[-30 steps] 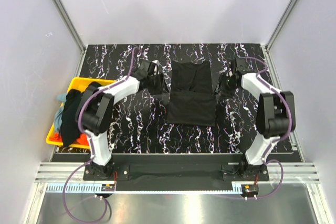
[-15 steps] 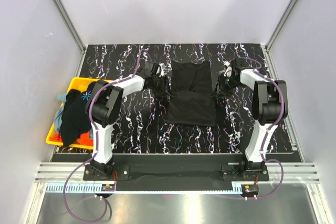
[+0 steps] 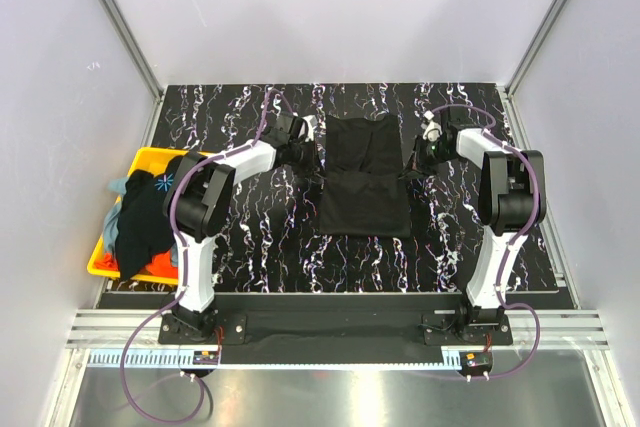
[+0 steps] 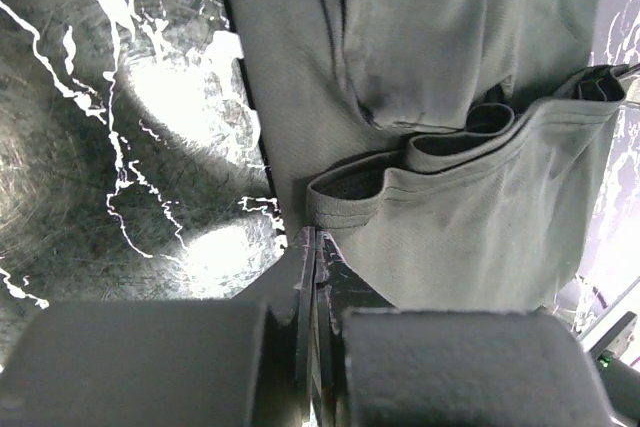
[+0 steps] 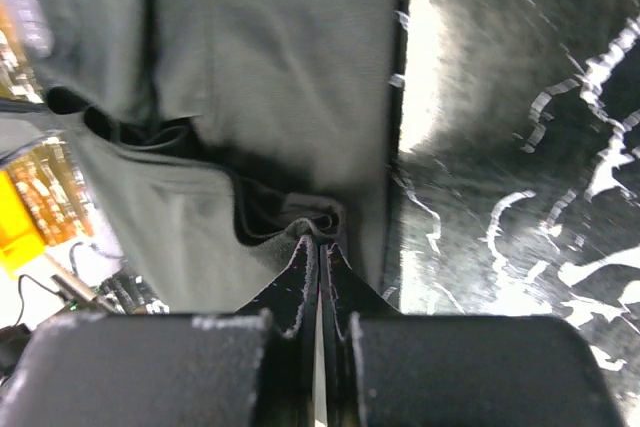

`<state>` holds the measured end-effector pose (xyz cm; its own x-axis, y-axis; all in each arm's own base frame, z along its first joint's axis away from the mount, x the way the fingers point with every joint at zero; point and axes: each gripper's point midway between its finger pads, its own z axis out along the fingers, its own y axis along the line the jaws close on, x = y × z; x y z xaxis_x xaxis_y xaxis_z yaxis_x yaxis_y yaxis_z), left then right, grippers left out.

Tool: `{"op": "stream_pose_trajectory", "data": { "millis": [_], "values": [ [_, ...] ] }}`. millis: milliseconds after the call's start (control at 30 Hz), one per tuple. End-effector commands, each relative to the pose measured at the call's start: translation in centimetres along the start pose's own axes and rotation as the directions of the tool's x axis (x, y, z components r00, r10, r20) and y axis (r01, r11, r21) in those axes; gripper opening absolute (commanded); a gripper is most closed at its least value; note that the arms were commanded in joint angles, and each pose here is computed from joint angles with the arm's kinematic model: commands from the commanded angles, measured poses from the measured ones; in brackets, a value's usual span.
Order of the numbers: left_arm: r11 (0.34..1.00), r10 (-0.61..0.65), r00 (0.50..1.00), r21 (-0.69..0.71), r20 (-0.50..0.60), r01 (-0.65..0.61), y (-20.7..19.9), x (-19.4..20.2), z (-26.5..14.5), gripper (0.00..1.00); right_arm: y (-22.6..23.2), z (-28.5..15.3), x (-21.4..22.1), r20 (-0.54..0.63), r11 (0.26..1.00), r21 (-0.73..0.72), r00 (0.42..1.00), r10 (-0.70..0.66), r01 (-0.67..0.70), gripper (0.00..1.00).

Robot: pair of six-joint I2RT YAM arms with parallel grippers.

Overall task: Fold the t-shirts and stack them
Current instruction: Fold the tshirt

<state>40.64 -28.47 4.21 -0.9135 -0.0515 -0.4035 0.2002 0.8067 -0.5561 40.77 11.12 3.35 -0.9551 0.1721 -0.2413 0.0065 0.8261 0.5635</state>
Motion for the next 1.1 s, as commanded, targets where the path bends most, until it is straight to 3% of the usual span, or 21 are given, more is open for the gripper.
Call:
{"op": "stream_pose_trajectory", "data": {
  "millis": [0,400,733,867,933,1067],
  "values": [
    [0.999,0.029,0.997,0.030,0.066,-0.031,-1.2,-2.2,-0.3,0.00,3.3,-2.2,-2.5,0.080,0.992,-0.103,0.995,-0.062,0.070,0.00],
    [0.997,-0.071,0.983,-0.003,0.172,0.072,0.6,-3.1,-0.8,0.00,1.6,0.5,-2.2,0.050,0.992,-0.112,0.997,-0.056,0.062,0.00],
    [0.996,-0.092,0.987,0.025,0.129,0.089,0.9,-2.4,0.4,0.00,0.2,1.3,-2.4,0.048,0.996,-0.076,0.998,-0.039,0.042,0.01],
    [0.996,-0.091,0.986,0.039,0.137,0.086,0.2,-2.8,-0.5,0.17,0.8,-0.2,-3.3,0.092,0.998,-0.051,0.996,-0.020,0.024,0.23],
    [0.997,-0.079,0.982,0.034,0.170,0.074,-0.5,-3.6,-2.0,0.19,2.3,-2.2,-4.3,0.144,0.998,-0.056,0.989,-0.021,0.029,0.37],
    [0.990,-0.089,0.976,-0.090,0.200,0.108,0.6,-4.0,-4.8,0.38,2.4,-5.4,-5.0,0.222,0.990,0.053,0.968,0.114,-0.128,0.45]
  ]
}}
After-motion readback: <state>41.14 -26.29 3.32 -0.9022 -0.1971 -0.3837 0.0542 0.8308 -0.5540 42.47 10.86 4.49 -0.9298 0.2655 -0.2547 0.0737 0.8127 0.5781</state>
